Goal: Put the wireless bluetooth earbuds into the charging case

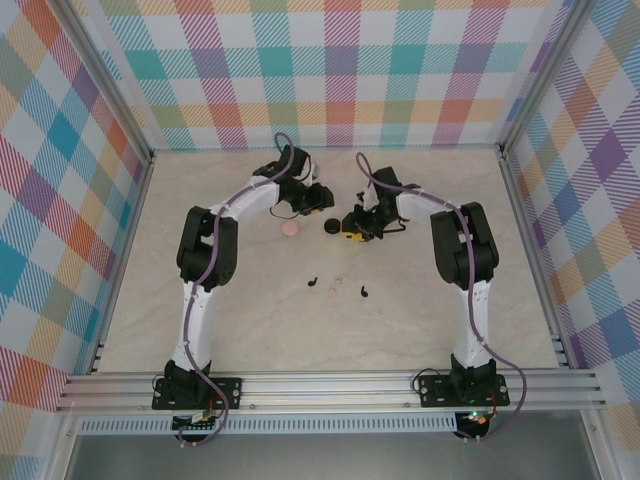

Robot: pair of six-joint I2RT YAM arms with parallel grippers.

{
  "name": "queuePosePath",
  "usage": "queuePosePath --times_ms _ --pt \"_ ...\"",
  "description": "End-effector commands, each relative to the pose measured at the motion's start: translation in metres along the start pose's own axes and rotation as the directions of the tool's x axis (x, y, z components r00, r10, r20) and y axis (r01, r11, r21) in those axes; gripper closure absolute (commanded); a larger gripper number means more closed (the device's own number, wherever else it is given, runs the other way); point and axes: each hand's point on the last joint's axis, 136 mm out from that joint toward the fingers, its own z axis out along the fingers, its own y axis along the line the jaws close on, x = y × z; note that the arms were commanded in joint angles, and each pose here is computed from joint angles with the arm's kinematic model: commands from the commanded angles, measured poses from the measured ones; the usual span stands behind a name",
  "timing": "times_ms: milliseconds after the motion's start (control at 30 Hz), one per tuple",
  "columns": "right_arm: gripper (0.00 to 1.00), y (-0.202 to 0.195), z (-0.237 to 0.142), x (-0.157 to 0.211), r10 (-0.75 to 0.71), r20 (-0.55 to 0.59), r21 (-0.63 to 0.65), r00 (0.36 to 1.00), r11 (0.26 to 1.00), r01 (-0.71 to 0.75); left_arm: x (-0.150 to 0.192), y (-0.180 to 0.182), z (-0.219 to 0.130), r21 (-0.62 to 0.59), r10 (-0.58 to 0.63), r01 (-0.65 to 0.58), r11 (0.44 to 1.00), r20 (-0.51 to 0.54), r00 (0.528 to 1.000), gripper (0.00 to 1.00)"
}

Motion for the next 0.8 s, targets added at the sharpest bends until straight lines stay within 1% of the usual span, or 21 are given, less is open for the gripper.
queuePosePath --times_ms 0,67,100,167,200,433,767 --pt "0.73 0.018 -0.003 -0.002 -0.016 0.039 -0.021 0.999 1.000 0.017 0.004 0.018 0.013 -0.020 -0.014 0.012 1.000 -0.063 0.998 0.71" --pt "0.76 0.017 -0.001 -0.002 -0.011 0.042 -0.008 0.999 1.000 0.011 0.003 0.023 0.017 -0.041 -0.022 0.020 0.999 -0.066 0.998 0.82" --pt "0.78 0.017 0.000 -0.002 -0.009 0.044 -0.004 0.999 1.000 0.009 0.004 0.027 0.020 -0.053 -0.028 0.025 0.998 -0.069 0.997 0.85" --pt "0.80 0.014 0.001 -0.005 -0.002 0.051 0.018 0.999 1.000 0.001 0.005 0.030 0.023 -0.063 -0.035 0.031 0.998 -0.072 0.997 0.86" --pt "0.80 0.012 0.001 -0.006 0.002 0.054 0.029 0.999 1.000 -0.004 0.006 0.032 0.024 -0.067 -0.042 0.036 0.997 -0.077 0.996 0.88" --pt "0.83 0.003 0.002 -0.012 0.010 0.066 0.092 0.998 0.996 -0.016 0.021 0.039 0.027 -0.081 -0.056 0.048 0.996 -0.112 0.992 0.90" --pt "0.82 0.000 0.000 -0.022 -0.017 0.068 0.140 0.998 0.990 0.007 0.038 0.034 0.018 -0.086 -0.035 0.024 0.996 -0.132 0.991 0.90"
